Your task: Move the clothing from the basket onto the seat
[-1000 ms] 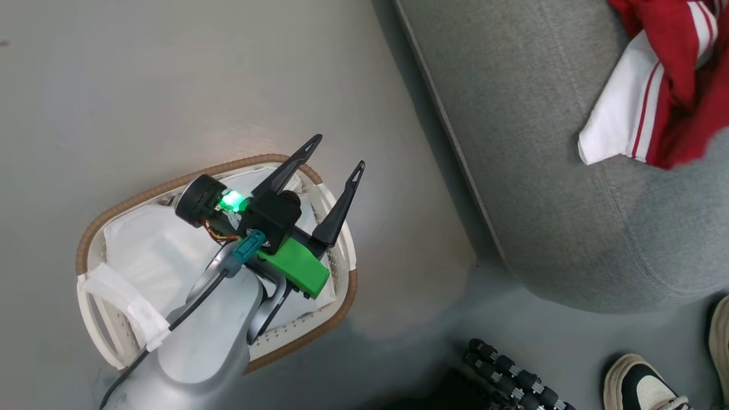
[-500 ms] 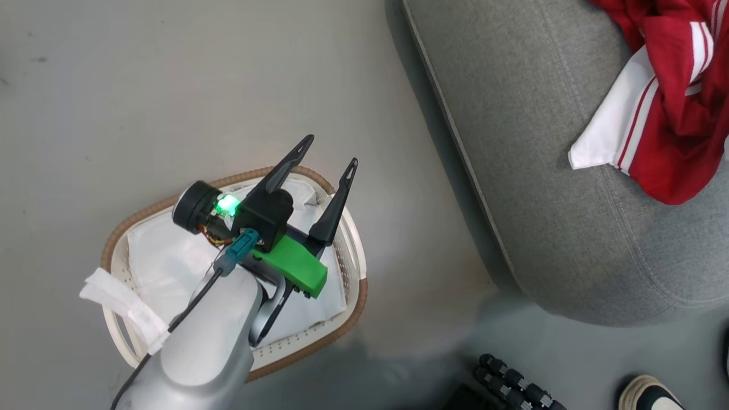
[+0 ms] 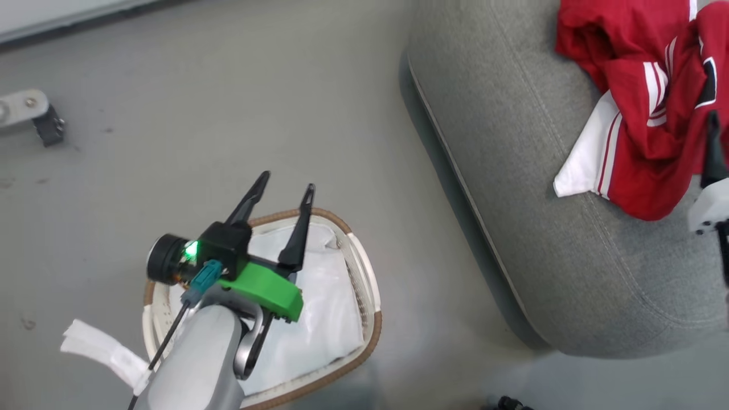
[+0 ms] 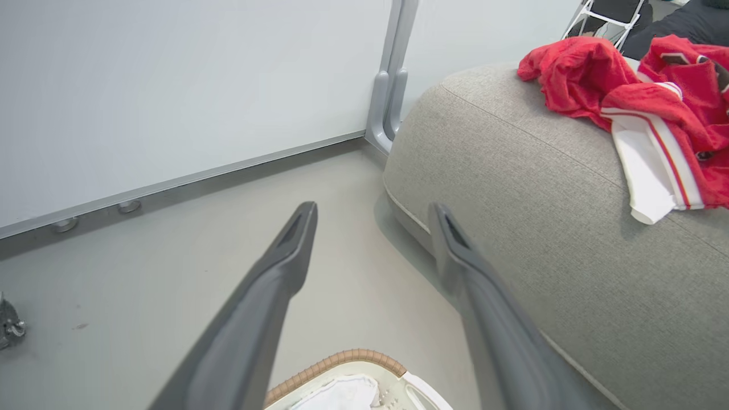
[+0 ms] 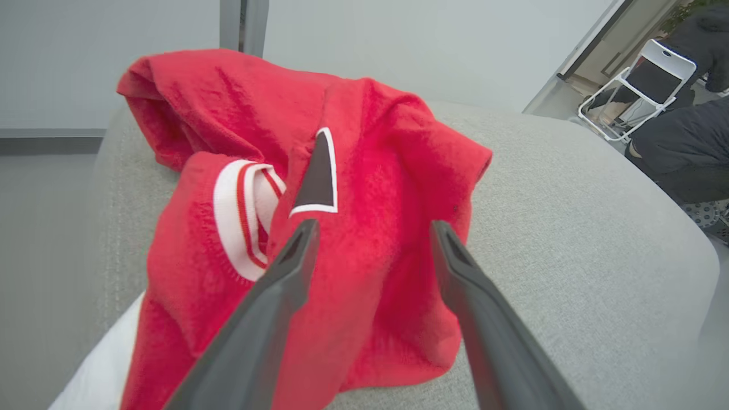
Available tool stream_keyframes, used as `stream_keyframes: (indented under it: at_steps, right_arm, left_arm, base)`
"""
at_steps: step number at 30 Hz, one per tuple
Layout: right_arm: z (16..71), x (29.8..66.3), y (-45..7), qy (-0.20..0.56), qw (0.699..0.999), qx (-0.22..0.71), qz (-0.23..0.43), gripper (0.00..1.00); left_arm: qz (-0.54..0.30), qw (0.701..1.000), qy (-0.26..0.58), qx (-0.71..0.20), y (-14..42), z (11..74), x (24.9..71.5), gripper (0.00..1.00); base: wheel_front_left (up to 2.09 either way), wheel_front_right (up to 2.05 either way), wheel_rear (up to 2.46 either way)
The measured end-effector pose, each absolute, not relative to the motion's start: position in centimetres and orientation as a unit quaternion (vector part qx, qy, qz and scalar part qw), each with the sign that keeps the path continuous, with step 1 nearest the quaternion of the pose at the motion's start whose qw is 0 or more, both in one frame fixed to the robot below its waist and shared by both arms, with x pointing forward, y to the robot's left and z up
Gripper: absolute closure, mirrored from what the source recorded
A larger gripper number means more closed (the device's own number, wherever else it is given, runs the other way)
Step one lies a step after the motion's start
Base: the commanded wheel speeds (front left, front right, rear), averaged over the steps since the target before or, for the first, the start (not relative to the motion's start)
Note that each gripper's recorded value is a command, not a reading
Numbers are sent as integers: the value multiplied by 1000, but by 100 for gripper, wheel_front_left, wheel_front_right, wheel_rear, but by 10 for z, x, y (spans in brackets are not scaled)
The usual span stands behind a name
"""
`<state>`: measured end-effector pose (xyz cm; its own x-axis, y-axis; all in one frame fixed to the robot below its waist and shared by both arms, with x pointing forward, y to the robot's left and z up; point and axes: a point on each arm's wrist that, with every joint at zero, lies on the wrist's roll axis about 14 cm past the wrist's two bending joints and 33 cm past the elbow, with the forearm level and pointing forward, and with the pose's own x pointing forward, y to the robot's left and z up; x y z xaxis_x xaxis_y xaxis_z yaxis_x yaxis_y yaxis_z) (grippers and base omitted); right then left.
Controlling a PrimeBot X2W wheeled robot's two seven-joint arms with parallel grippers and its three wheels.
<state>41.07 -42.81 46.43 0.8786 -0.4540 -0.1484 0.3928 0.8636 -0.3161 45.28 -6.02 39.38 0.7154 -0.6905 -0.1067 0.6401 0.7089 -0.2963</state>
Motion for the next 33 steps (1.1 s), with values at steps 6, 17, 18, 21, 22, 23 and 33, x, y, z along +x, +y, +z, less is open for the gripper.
stream_keyframes:
  at_steps: [6,17,18,21,22,23,33]
  right_arm:
    - [478,430,-373,53,981,-81,-167,0]
    - [499,467,-260,-14,999,0,-45,0]
    - [500,468,-254,-17,999,6,-40,0]
    - [500,467,-237,-20,999,15,-22,0]
    - [501,467,-231,-22,999,18,-15,0]
    - [502,465,-227,-24,999,21,-11,0]
    - [495,439,-199,-16,999,42,11,0]
  left_arm:
    - [-298,945,84,-109,-21,412,456,0]
    - [-132,986,59,-83,87,430,461,0]
    - [-121,988,59,-81,95,430,459,0]
    - [-89,991,61,-75,118,430,451,0]
    - [-78,992,61,-73,125,430,448,0]
    - [-68,993,62,-72,132,430,444,0]
    - [-18,996,66,-62,171,434,406,0]
  base:
    - [0,0,0]
    - [0,0,0]
    - [0,0,0]
    - [0,0,0]
    - [0,0,0]
    - [0,0,0]
    - [0,0,0]
